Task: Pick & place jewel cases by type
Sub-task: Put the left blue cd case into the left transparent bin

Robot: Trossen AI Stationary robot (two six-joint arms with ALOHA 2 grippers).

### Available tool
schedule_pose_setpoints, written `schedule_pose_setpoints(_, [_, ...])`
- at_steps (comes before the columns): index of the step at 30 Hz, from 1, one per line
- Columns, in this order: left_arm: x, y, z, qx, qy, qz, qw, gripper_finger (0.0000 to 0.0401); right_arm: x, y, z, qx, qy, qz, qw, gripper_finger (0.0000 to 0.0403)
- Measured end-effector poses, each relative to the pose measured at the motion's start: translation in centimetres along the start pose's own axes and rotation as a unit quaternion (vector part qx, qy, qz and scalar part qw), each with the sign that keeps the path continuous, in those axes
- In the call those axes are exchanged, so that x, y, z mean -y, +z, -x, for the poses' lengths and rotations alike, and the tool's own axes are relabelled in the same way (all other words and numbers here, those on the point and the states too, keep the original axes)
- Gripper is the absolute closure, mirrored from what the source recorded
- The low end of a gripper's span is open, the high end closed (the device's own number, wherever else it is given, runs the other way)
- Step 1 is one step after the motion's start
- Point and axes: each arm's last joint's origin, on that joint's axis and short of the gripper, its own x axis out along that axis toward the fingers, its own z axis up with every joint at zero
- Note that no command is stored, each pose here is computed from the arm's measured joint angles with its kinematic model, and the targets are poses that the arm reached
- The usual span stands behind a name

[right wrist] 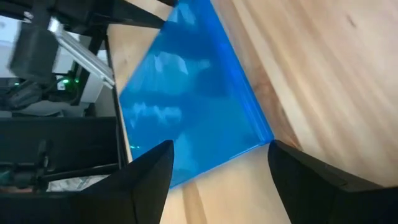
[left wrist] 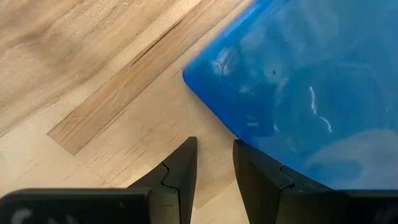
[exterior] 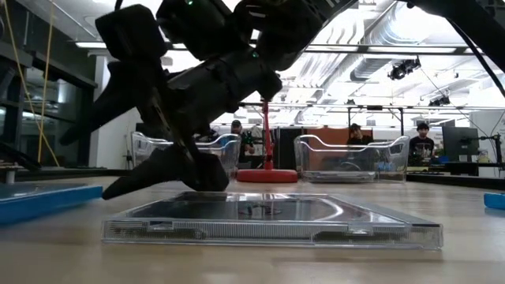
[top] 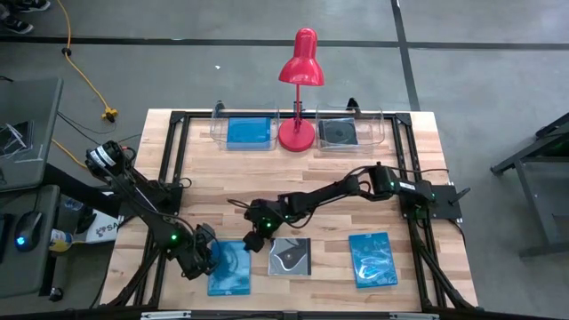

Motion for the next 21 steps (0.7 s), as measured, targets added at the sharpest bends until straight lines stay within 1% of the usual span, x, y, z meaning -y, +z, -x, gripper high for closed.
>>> schedule_pose_setpoints(10, [0.0, 0.0, 0.0, 0.003, 0.000, -0.002, 1.000, 0.0296, -0.3, 1.3, 0.5, 0.043, 0.028, 0.004, 0.999, 0.0155])
schedule_pose_setpoints(13, [0.0, 0.0, 0.0, 0.009, -0.002, -0.002, 1.000, 0.0296, -0.9, 1.6, 1.0, 0.053, 0.038, 0.010, 0.998, 0.0155])
schedule_pose_setpoints(15, [0.0, 0.0, 0.0, 0.011, -0.002, 0.000, 1.000, 0.0296, -1.7, 2.1, 1.6, 0.067, 0.054, 0.019, 0.996, 0.0155])
schedule_pose_setpoints(18, [0.0, 0.1, 0.0, 0.015, -0.002, 0.006, 1.000, 0.0296, -2.9, 2.5, 2.0, 0.082, 0.096, 0.036, 0.991, 0.0155])
schedule_pose_setpoints(21, [0.0, 0.1, 0.0, 0.019, -0.003, 0.008, 1.000, 0.0296, -3.3, 2.4, 1.9, 0.084, 0.112, 0.026, 0.990, 0.0155])
